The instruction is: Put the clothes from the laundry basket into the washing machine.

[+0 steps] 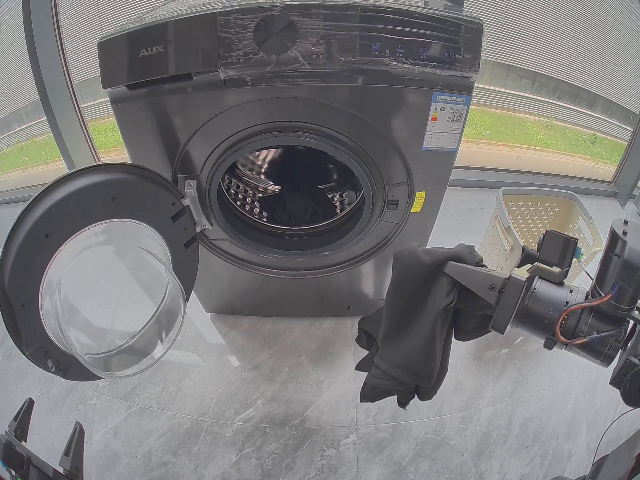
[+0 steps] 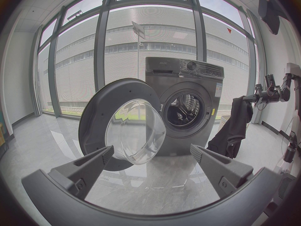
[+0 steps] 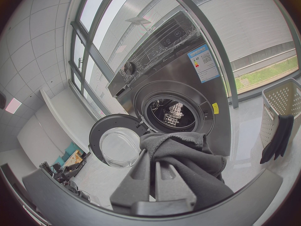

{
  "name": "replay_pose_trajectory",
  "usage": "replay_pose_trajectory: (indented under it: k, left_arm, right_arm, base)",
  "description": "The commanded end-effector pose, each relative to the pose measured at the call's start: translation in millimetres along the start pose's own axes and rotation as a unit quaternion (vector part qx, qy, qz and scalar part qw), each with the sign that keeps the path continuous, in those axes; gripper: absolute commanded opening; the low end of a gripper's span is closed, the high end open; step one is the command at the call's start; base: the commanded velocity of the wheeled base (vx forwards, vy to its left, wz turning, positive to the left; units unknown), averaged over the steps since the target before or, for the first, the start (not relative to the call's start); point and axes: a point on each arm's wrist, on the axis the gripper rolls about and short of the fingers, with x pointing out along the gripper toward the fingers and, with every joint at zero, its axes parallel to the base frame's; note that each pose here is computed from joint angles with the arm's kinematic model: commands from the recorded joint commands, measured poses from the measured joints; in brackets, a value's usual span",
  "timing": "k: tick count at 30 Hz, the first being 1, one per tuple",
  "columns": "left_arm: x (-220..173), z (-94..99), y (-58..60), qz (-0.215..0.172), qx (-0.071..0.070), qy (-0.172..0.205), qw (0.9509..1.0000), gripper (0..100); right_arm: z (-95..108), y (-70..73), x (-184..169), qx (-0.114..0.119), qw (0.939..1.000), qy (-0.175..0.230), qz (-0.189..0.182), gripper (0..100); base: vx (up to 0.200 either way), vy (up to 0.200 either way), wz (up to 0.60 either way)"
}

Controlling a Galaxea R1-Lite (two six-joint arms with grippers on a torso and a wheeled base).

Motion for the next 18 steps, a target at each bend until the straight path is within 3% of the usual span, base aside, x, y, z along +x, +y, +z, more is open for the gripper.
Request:
replay_pose_trajectory:
  k: [1, 5, 18]
  left_arm:
    - [0.1, -5.2, 0.1, 0.000, 0.001, 0.001, 1.0000, 100]
    - [0.1, -5.2, 0.1, 0.000, 0.001, 0.001, 1.0000, 100]
    - [0.1, -5.2, 0.1, -0.001, 0.001, 0.001, 1.0000, 100]
  right_arm:
    - [-1.9, 1.7, 0.6, -0.001, 1.0000, 0.004, 0.004, 0]
    - [-2.2, 3.2, 0.5, -0.001, 1.0000, 0.005, 0.007, 0]
    - [-6.2, 4.6, -1.0, -0.003, 0.9999, 0.012, 0.010, 0]
  base:
    - [0.200, 0.000, 0.00]
    - [0.200, 0.000, 0.00]
    - [0.000, 0.015, 0.00]
